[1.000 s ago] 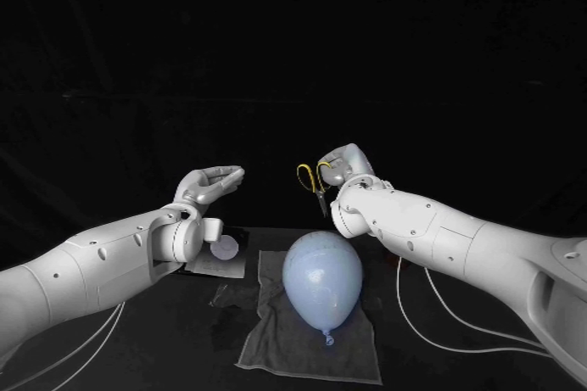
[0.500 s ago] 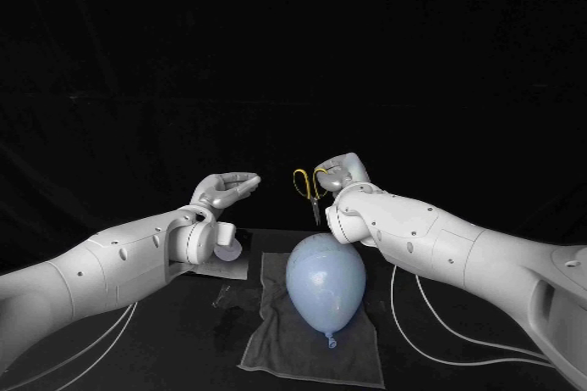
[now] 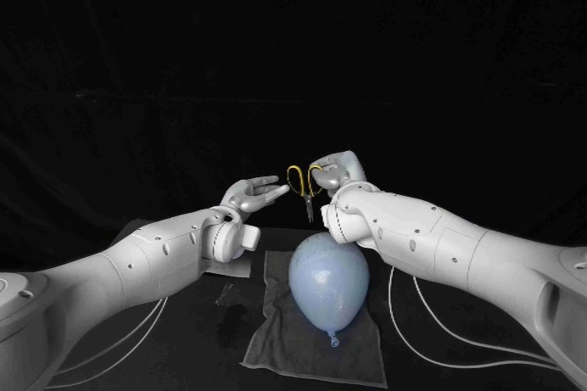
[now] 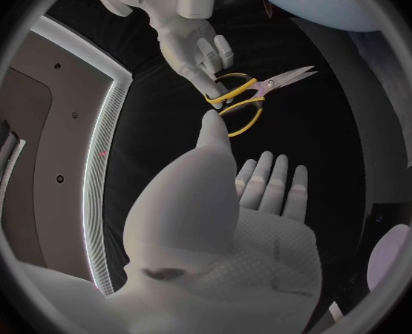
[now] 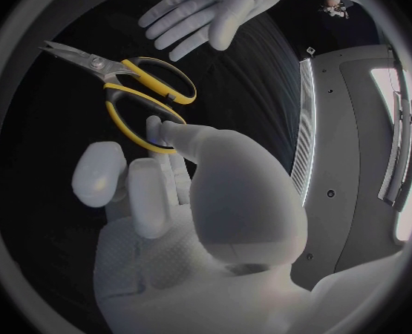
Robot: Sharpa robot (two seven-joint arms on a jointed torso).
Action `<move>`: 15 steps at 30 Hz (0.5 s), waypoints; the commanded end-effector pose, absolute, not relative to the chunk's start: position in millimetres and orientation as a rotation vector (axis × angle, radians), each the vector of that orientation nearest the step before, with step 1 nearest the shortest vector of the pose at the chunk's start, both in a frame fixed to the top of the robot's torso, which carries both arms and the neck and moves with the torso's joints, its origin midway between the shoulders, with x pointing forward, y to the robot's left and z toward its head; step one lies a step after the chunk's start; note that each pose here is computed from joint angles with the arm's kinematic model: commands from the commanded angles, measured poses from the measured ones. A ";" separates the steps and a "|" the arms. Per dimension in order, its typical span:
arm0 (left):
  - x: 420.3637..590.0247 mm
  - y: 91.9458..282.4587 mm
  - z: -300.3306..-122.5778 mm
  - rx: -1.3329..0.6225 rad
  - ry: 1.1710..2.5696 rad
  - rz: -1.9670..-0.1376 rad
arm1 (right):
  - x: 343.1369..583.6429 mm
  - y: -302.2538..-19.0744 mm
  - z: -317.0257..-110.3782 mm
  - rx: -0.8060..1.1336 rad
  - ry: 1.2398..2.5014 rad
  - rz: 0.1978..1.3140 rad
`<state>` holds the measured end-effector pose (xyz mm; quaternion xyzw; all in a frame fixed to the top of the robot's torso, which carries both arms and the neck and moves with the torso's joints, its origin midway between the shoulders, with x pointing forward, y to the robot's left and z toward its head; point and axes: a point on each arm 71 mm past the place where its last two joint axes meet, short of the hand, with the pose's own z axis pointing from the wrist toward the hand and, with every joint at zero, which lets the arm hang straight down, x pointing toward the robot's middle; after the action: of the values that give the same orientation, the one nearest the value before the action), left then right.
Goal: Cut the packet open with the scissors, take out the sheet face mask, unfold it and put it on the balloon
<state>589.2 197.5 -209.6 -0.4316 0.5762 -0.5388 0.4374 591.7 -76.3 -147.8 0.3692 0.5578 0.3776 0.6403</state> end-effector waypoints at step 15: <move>590.9 159.1 -219.1 -1.047 1.565 -1.408 | 588.3 -64.5 -142.2 0.819 1.261 0.925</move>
<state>592.9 168.0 -219.2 -0.4253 0.6011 -0.5348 0.4144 588.6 -67.1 -144.6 0.3680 0.5536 0.3950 0.6341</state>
